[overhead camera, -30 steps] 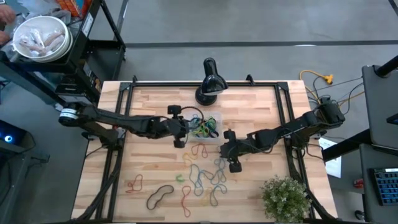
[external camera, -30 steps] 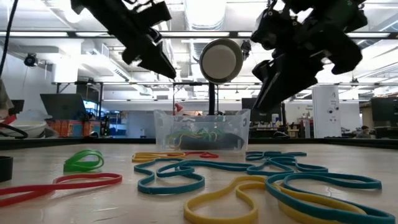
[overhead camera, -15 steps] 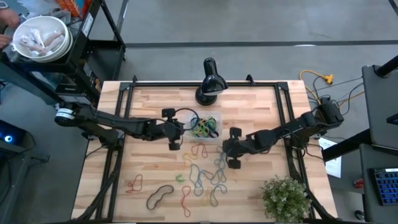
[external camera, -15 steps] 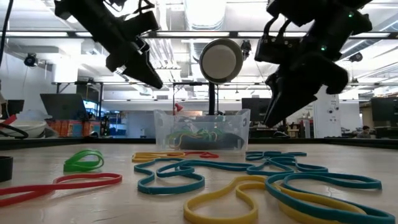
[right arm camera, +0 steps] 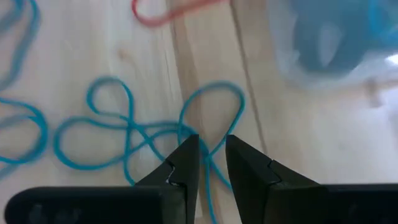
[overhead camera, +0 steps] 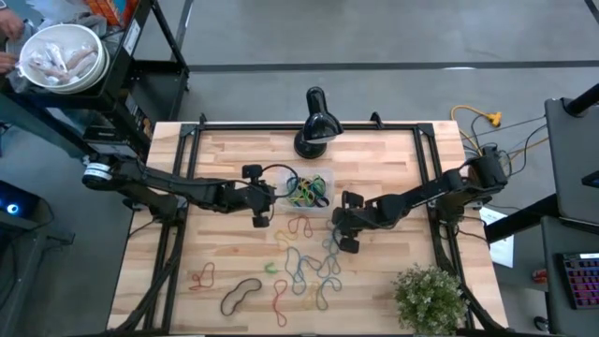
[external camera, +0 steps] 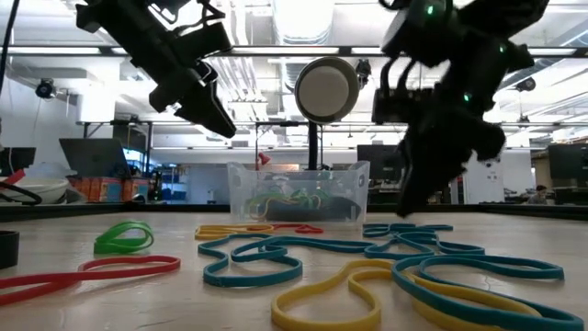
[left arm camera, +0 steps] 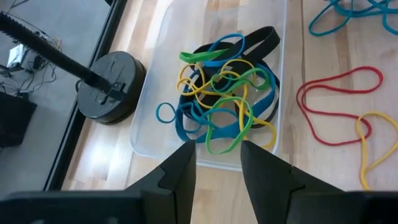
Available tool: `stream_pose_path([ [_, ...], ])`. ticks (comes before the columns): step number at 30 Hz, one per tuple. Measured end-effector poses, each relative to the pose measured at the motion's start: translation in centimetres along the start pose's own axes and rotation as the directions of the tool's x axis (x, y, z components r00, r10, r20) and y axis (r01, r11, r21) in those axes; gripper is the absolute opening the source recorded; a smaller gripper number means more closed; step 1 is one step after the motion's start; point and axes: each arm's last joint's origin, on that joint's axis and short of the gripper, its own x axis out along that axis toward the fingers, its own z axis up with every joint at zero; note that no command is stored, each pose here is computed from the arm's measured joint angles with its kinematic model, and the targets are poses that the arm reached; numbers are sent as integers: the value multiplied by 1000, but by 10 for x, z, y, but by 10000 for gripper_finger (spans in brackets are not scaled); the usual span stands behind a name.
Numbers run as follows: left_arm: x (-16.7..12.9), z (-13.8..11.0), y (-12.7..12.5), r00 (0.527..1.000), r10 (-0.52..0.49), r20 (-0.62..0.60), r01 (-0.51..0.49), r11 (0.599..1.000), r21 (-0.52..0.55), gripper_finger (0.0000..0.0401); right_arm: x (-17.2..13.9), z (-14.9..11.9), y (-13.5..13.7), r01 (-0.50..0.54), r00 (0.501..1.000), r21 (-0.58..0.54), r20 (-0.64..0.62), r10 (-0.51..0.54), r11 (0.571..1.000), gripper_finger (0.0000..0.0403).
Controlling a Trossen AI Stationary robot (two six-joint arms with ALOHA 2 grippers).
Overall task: Pick and place rubber bands into bin
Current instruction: Put the blue rubber band into the transparent bin
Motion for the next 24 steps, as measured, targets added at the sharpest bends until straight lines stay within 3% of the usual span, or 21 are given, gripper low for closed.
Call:
stream_pose_path([
  [7,0,0,0,1000,0,0,0,1000,1,112,12,-3,0,16,999,25,-32,-15,1000,73],
  [19,0,0,-1,1000,-2,1,2,1000,3,112,7,-2,0,12,1000,45,-22,-11,999,73],
  [24,0,0,-1,1000,-2,1,2,1000,2,112,8,-1,-4,24,999,123,-24,-21,992,72],
])
